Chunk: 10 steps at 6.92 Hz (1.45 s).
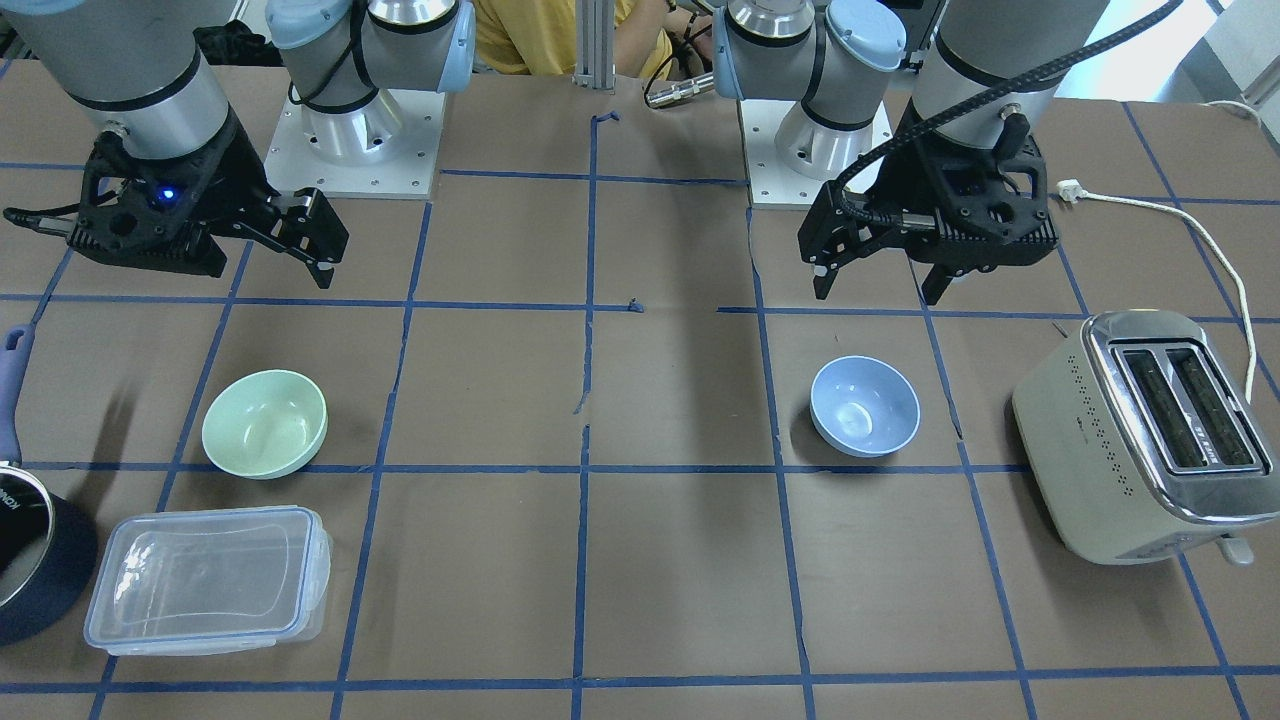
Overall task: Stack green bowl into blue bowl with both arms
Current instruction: 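Lower the left gripper to the blue bowl while the right lowers to the green bowl, then grasp the blue bowl rim with the left gripper while the right grasps the green bowl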
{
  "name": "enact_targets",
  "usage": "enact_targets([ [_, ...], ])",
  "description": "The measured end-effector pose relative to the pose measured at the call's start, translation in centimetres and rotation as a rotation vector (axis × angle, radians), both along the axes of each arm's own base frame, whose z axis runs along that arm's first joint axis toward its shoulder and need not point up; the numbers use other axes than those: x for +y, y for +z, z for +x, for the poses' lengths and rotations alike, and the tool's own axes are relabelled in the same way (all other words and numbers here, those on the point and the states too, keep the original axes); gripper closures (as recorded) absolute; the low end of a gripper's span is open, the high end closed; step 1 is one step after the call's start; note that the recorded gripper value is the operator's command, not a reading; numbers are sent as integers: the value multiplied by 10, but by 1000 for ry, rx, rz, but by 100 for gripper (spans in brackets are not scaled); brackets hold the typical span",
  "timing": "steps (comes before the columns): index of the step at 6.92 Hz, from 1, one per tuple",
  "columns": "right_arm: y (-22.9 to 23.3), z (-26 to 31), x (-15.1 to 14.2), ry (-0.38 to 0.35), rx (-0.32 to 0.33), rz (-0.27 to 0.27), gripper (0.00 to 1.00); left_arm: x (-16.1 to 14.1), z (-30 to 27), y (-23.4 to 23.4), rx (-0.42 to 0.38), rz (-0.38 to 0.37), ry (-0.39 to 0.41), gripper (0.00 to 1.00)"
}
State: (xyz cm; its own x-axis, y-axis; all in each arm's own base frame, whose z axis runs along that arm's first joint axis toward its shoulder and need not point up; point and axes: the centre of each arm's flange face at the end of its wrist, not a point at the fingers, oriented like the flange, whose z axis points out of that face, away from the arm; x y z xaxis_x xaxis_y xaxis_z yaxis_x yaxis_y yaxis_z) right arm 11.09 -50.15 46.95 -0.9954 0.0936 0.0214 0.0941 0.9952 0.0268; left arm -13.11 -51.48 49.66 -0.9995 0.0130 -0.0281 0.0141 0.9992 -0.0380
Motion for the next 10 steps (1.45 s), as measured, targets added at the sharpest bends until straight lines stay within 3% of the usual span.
enact_targets([
  [3,-1,0,0,1,0,2,0,5,43,-67,-4,85,12,0],
  [6,-24,-2,-8,4,-1,25,0,13,122,-158,10,124,-22,0],
  [7,-55,-3,-15,25,0,12,0,12,137,-185,11,120,-22,6],
  [9,-111,-7,-15,118,16,-84,0,12,152,-235,18,130,-9,10],
  [10,-132,-14,-12,138,18,-115,0,16,157,-259,28,143,3,18],
])
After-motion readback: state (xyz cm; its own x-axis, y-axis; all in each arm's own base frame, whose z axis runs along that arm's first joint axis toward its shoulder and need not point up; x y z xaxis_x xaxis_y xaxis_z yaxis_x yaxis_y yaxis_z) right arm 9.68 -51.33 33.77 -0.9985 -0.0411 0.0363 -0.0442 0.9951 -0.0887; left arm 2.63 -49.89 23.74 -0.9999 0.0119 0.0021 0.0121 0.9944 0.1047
